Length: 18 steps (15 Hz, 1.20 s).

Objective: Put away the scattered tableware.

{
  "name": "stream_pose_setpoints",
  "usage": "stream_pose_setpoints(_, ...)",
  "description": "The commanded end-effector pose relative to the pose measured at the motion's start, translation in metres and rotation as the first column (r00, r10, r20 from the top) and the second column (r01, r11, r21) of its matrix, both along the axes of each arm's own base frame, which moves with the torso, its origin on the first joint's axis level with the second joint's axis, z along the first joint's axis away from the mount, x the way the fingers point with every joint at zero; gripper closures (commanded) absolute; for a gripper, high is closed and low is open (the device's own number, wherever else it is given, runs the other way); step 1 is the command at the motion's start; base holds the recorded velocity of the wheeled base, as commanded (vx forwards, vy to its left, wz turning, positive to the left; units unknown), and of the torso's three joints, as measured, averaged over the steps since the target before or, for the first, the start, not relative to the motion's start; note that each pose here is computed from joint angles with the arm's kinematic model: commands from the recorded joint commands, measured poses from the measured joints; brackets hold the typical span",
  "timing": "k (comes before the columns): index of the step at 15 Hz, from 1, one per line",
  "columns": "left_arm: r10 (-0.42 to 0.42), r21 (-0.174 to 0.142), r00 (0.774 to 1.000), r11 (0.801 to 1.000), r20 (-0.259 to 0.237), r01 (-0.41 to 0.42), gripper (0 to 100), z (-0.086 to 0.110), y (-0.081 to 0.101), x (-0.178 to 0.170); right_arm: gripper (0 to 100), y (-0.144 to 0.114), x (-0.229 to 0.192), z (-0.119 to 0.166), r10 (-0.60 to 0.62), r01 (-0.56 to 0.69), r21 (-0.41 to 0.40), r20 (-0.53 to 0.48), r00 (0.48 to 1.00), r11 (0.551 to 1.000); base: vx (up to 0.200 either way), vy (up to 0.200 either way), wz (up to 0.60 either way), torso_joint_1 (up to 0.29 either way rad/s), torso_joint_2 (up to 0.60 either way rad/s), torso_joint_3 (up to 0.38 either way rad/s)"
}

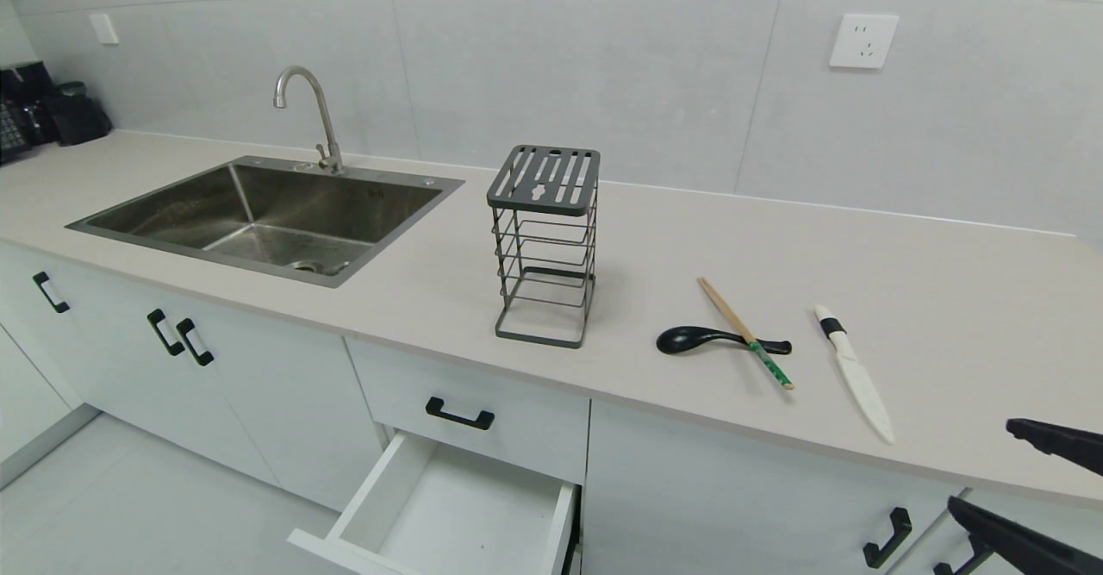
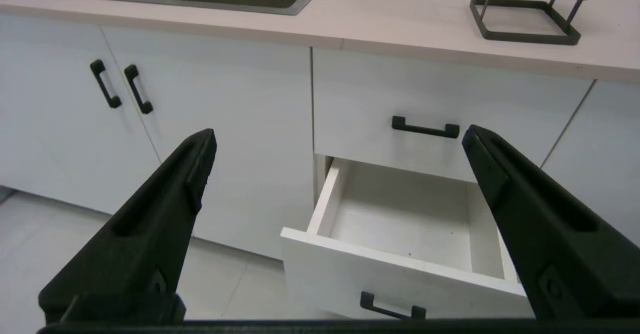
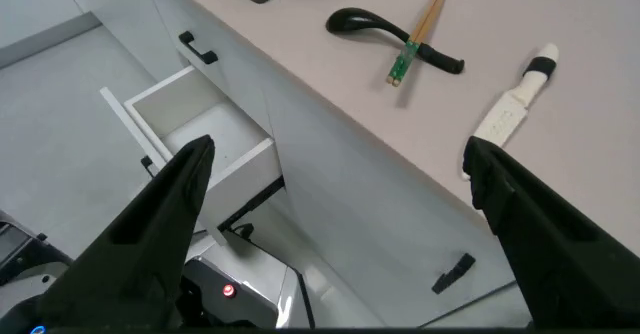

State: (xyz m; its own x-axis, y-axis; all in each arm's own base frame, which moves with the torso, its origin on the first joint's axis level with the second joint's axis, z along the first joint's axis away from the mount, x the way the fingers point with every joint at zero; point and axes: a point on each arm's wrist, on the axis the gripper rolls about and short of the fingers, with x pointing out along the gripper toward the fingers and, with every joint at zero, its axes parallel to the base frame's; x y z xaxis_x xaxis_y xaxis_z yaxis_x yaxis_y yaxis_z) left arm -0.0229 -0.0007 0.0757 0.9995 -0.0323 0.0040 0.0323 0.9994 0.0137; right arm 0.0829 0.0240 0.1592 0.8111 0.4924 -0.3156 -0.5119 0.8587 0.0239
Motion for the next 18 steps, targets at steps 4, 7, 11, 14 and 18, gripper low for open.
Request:
stream_pose_setpoints(4, 0.000, 0.000, 1.000, 1.000, -0.001, 0.000, 0, 0.000, 0.000, 0.000, 0, 0.016, 0.075, -0.018, 0.010, -0.015, -0.047, -0.112, 0.994, 0.999, 0.000, 0.000, 0.00, 0.000, 0.00, 0.000)
stream_pose_setpoints(7, -0.001, 0.000, 1.000, 1.000, -0.001, 0.001, 0, 0.000, 0.000, 0.000, 0, 0.019, 0.088, -0.023, 0.012, -0.020, -0.052, -0.134, 0.991, 0.998, 0.000, 0.000, 0.00, 0.000, 0.00, 0.000)
stream_pose_setpoints(11, -0.001, 0.000, 1.000, 1.000, -0.001, 0.001, 0, 0.000, 0.000, 0.000, 0, 0.023, 0.105, -0.028, 0.002, -0.013, -0.066, -0.169, 0.986, 0.998, 0.000, 0.000, 0.00, 0.000, 0.00, 0.000)
stream_pose_setpoints(14, 0.000, 0.000, 1.000, 1.000, -0.001, 0.000, 0, 0.000, 0.000, 0.000, 0, 0.029, 0.124, -0.028, -0.007, -0.007, -0.078, -0.178, 0.984, 0.997, 0.000, 0.000, 0.00, 0.000, 0.00, 0.000)
stream_pose_setpoints(18, 0.000, 0.000, 1.000, 1.000, -0.001, 0.000, 0, 0.000, 0.000, 0.000, 0, 0.034, 0.145, -0.037, -0.044, 0.020, -0.109, -0.215, 0.976, 0.994, 0.000, 0.000, 0.00, 0.000, 0.00, 0.000)
